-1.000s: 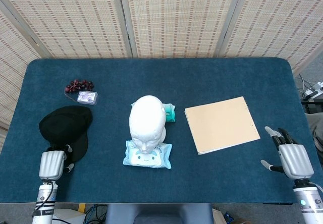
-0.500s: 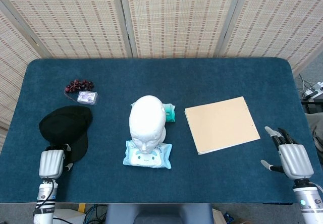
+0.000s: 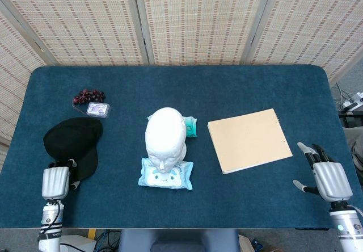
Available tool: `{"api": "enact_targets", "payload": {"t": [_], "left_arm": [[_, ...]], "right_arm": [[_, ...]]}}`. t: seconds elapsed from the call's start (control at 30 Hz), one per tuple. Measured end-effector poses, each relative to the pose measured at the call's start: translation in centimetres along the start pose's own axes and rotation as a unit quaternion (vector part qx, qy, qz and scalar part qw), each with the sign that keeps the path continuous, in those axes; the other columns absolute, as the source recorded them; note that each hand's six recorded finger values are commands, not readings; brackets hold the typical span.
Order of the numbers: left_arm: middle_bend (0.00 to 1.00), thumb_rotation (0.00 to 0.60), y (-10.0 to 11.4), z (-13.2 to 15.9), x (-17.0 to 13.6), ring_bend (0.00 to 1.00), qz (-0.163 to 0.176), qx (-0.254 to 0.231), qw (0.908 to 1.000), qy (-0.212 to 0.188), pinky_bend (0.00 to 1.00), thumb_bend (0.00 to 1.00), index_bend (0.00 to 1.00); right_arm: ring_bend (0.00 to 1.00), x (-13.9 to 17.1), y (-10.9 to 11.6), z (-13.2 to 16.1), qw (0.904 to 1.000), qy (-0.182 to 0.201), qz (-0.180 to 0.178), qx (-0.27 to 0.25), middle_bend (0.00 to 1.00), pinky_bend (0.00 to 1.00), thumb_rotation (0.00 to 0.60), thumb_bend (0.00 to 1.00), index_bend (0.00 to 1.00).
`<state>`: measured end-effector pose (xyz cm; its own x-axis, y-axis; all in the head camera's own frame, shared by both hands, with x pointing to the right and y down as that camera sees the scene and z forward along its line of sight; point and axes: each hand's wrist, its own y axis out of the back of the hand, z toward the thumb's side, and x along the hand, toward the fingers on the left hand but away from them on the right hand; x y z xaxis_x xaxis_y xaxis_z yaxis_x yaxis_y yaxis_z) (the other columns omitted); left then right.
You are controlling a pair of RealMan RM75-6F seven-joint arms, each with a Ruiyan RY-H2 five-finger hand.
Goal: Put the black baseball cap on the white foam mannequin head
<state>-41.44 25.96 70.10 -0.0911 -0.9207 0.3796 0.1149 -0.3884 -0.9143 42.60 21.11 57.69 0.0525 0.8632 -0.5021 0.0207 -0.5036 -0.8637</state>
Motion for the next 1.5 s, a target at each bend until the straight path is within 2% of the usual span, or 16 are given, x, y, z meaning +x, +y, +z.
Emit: {"api": "enact_targets", "payload": {"t": [0.23,0.37,0.5,0.67,0.87,1.07,1.5], "left_arm": [[0.62,0.600,0.6,-0.1,0.2,0.40,0.026,-0.022,0.9994,0.002,0.42,0.04,0.43],[0.50,0.600,1.1,-0.3,0.3,0.33,0.047,-0.034,0.9983,0.003,0.42,0.04,0.39],[0.38,0.600,1.5,-0.4,0.4,0.26,0.065,-0.044,0.9969,0.000,0.42,0.04,0.39],[0.31,0.600,1.8,-0.4,0.5,0.23,0.081,-0.059,0.9949,-0.010,0.42,0.04,0.39],[0.28,0.600,1.9,-0.3,0.5,0.22,0.084,-0.071,0.9936,-0.023,0.42,0.05,0.38],[0.27,0.600,1.9,-0.3,0.5,0.22,0.084,-0.074,0.9933,-0.028,0.41,0.17,0.38],[0.27,0.600,2.4,-0.8,0.7,0.22,0.093,-0.075,0.9927,-0.021,0.41,0.22,0.45]], "right_arm": [[0.11,0.0,0.0,0.0,1.0000,0.000,-0.001,0.000,0.23,0.38,0.600,0.00,0.06],[0.11,0.1,0.1,0.0,1.0000,0.000,-0.002,-0.001,0.23,0.38,0.600,0.00,0.06],[0.11,0.1,0.1,0.0,1.0000,0.000,-0.002,-0.001,0.23,0.38,0.600,0.00,0.06],[0.11,0.1,0.1,-0.1,1.0000,0.000,-0.002,-0.001,0.23,0.38,0.600,0.00,0.06],[0.11,0.1,0.2,-0.1,1.0000,0.000,-0.002,-0.002,0.23,0.38,0.600,0.00,0.06],[0.11,0.2,0.2,-0.1,1.0000,0.001,-0.003,-0.003,0.23,0.38,0.600,0.00,0.06],[0.11,0.0,-0.1,0.1,1.0000,0.003,0.003,0.000,0.23,0.38,0.600,0.00,0.06]]}}
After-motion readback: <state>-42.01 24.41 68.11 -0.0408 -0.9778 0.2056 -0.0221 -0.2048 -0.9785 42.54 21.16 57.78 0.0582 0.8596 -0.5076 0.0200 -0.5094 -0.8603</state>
